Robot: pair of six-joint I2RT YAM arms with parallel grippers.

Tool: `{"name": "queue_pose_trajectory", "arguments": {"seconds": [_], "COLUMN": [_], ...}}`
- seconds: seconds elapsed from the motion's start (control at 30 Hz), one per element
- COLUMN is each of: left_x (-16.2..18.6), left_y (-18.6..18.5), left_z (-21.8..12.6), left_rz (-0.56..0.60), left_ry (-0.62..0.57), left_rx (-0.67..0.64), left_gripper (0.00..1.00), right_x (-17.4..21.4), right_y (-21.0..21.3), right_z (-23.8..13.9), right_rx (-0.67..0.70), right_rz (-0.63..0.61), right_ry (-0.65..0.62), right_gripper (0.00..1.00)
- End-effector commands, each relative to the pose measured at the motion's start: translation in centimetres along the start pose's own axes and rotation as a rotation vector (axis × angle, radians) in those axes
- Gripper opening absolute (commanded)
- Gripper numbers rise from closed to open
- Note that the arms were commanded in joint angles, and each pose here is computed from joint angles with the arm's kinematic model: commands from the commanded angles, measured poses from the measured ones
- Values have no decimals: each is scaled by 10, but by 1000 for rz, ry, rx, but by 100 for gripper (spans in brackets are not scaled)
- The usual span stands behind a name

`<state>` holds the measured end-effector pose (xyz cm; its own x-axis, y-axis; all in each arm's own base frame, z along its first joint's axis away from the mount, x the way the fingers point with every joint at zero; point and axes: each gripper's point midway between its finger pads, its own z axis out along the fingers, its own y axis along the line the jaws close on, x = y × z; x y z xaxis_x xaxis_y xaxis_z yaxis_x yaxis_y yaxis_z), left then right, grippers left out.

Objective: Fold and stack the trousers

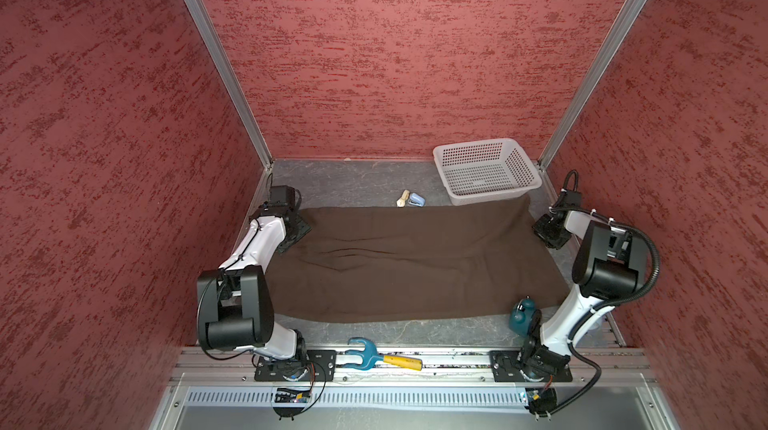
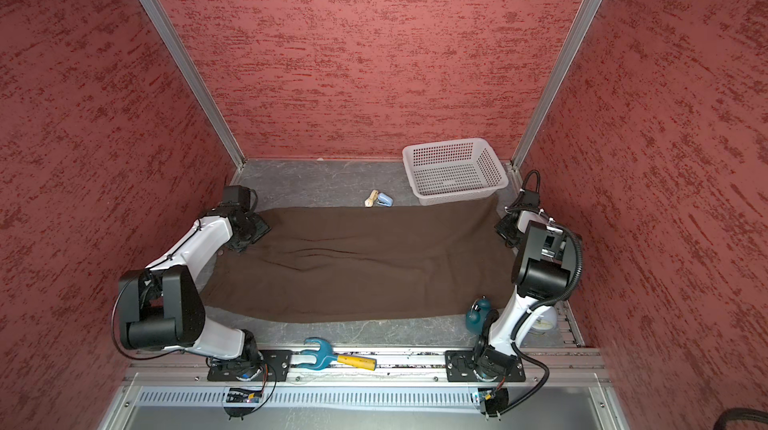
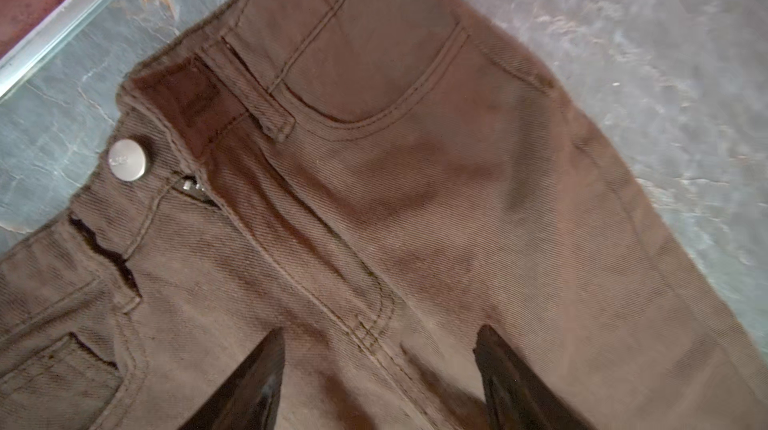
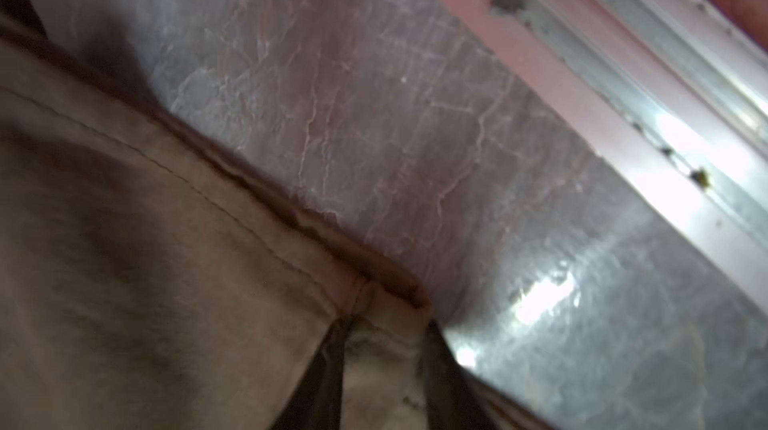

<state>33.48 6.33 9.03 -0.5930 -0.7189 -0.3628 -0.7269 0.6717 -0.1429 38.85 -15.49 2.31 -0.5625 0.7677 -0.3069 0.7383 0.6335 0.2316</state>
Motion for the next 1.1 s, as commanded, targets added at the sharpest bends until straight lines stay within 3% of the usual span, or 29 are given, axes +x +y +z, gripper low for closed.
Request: {"name": "queue_pose_trajectory", "arguments": {"seconds": [0.0,0.13,0.5,0.83,0.87,0.9,0.97,1.07], "left_x": [-4,-6,6,7,8,9,10,10], "left_y": [0,-3,-1,-5,-5,-6,-5,-1], "left_z": [4,2,9,2,1,0,-6,-21], "left_rz": [13,13,17,17,15,12,7,-5], "left_ry": [-7,-13,21,21,25,28,22,-5], "left_rx": [-16,-8,12,58,64,70,86,108], "left_gripper": [73,73,73,73,73,73,73,73], "right_x": [-10,-8,-13,25,26,26,25,27], "right_y": [5,1,-17,-46,-45,-45,-46,-46], "right_z": [4,1,-73,-67,-63,-60,-60,-68], "right_rx": [-18,2,51,61,58,56,62,51], "right_rz": [11,12,38,85,86,85,89,96], "right_ry": [-14,-14,-151,-101,-89,-80,-80,-99], "right_gripper": [19,0,0,0,1,9,34,43]}}
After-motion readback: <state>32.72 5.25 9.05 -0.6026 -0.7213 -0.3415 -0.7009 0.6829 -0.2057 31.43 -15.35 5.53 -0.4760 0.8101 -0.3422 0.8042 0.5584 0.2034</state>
